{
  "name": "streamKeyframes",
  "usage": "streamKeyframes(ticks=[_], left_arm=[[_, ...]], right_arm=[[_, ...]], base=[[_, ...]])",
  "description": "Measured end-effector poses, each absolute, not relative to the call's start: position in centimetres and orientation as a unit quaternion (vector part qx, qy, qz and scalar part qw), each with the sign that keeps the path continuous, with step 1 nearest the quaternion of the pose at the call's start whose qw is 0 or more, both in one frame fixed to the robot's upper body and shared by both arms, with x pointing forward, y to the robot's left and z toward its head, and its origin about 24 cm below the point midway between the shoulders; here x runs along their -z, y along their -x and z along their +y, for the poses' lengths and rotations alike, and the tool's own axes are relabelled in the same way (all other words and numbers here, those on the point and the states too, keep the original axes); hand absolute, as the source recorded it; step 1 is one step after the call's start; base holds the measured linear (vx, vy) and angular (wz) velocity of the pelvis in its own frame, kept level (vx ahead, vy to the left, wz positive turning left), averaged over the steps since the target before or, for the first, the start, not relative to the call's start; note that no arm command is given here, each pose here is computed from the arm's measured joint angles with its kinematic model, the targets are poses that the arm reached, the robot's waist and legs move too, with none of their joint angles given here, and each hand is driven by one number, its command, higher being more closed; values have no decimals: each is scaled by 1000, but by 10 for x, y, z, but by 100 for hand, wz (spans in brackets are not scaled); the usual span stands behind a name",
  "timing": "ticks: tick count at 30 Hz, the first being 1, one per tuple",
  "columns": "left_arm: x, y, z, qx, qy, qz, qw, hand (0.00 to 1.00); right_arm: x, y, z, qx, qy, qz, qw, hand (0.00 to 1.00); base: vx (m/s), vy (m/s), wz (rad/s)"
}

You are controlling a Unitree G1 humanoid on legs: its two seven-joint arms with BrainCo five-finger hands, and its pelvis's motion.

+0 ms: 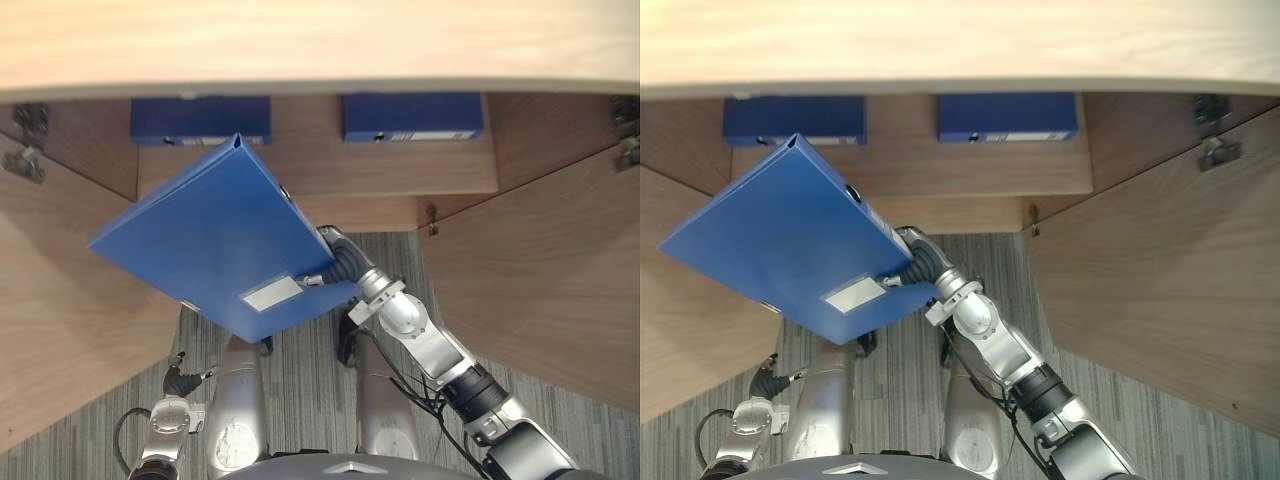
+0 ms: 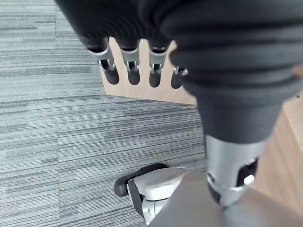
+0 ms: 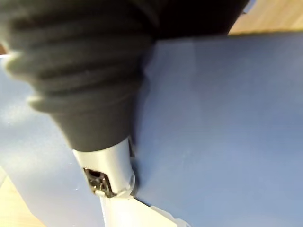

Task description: Walk over to the cabinet, pick up the folder, carry it to the office cabinet, place the folder inside the office cabinet, then close the office cabinet door

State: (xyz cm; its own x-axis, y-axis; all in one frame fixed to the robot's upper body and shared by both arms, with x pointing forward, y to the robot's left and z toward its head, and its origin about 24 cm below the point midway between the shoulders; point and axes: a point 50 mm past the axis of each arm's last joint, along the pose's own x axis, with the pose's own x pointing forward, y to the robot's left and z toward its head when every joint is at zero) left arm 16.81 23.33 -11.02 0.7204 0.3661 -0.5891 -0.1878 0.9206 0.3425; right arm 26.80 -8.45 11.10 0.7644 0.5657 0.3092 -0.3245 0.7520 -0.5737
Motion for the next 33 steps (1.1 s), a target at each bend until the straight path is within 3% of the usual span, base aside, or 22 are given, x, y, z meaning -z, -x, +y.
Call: streamKeyframes(ticks=[8,15,23,33], left_arm=[[85,-196,229,-162,-117,271,942,0],[63,-217,225,-163,-106,214,957,0],[50,-225,221,-167,-89,176,966,0],[48,-227,220,-181,-70,170,966,0]], right_arm=[[-149,-279,-121,-128,155,-285,937,100],[-172,-302,-153,-41,-8,-289,956,100],[-239,-330,-180,65,-193,-357,912,100],[-289,-355,-189,106,-318,-358,871,100]], base=[[-101,-48,9],[-16,-68,4],[20,-61,5],[3,-64,3]])
